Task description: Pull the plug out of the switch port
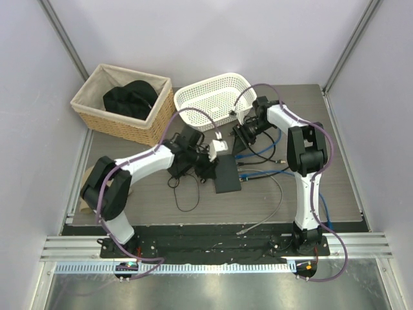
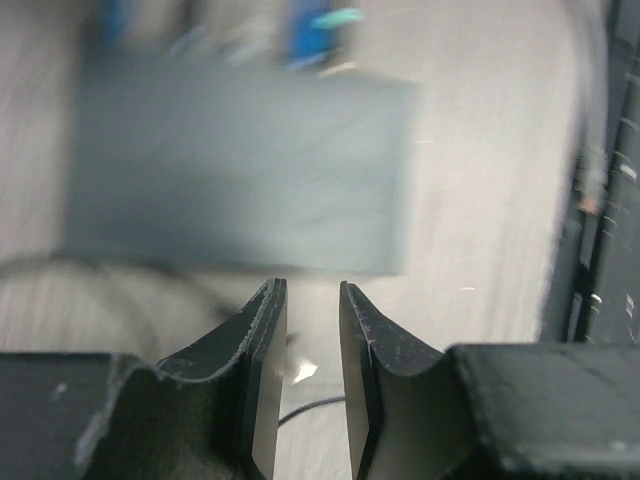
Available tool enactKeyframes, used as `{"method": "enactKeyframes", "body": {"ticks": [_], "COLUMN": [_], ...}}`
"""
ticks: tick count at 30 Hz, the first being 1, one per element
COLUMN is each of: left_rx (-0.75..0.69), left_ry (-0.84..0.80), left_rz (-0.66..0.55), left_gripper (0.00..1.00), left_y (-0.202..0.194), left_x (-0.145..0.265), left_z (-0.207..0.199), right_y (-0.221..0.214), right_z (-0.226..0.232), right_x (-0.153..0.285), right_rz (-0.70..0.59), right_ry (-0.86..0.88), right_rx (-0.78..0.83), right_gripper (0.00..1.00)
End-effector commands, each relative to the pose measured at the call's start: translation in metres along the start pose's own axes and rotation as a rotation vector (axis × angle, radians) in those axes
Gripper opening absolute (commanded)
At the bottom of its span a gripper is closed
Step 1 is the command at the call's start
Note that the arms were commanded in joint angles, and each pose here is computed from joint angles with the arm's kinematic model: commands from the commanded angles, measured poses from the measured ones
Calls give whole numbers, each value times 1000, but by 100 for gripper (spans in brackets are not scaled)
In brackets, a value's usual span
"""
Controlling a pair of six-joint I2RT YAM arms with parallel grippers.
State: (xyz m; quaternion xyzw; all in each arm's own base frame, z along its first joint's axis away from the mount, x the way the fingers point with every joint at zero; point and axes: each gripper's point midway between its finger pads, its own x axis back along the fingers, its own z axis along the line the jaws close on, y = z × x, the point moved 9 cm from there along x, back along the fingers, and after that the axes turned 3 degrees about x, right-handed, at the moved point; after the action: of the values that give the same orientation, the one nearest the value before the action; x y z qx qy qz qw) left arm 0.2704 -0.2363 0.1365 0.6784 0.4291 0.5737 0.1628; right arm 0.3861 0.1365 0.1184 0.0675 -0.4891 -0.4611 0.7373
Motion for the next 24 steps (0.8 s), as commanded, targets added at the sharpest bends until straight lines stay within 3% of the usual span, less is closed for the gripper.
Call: {"method": "enactKeyframes", "body": {"ticks": [1,9,15,20,24], "left_rx": [-376,-487,-549,-625,-640], "left_ry": [-134,-210,-101,131,280], "left_rz": [-55,3,98,94,184], "left_gripper": [33,35,34,35,35], "left_y": [23,14,-2,-5,-15], "left_x": [-12,-48,-56,-52,-40], "left_z": [-49,-69,-50,-32,-19], "right_y": [27,25,21,13,4], "right_z": [-2,-19,-28,-27,-25], "right_x": [3,-10,-15,-18,-17], "right_rz": [-135,-125,-107,-93,-61], "right_ry": [25,28,8,-19,-49], "right_rx": [-43,-60,-111,-150,-197], "right_gripper": [54,54,54,54,54]}}
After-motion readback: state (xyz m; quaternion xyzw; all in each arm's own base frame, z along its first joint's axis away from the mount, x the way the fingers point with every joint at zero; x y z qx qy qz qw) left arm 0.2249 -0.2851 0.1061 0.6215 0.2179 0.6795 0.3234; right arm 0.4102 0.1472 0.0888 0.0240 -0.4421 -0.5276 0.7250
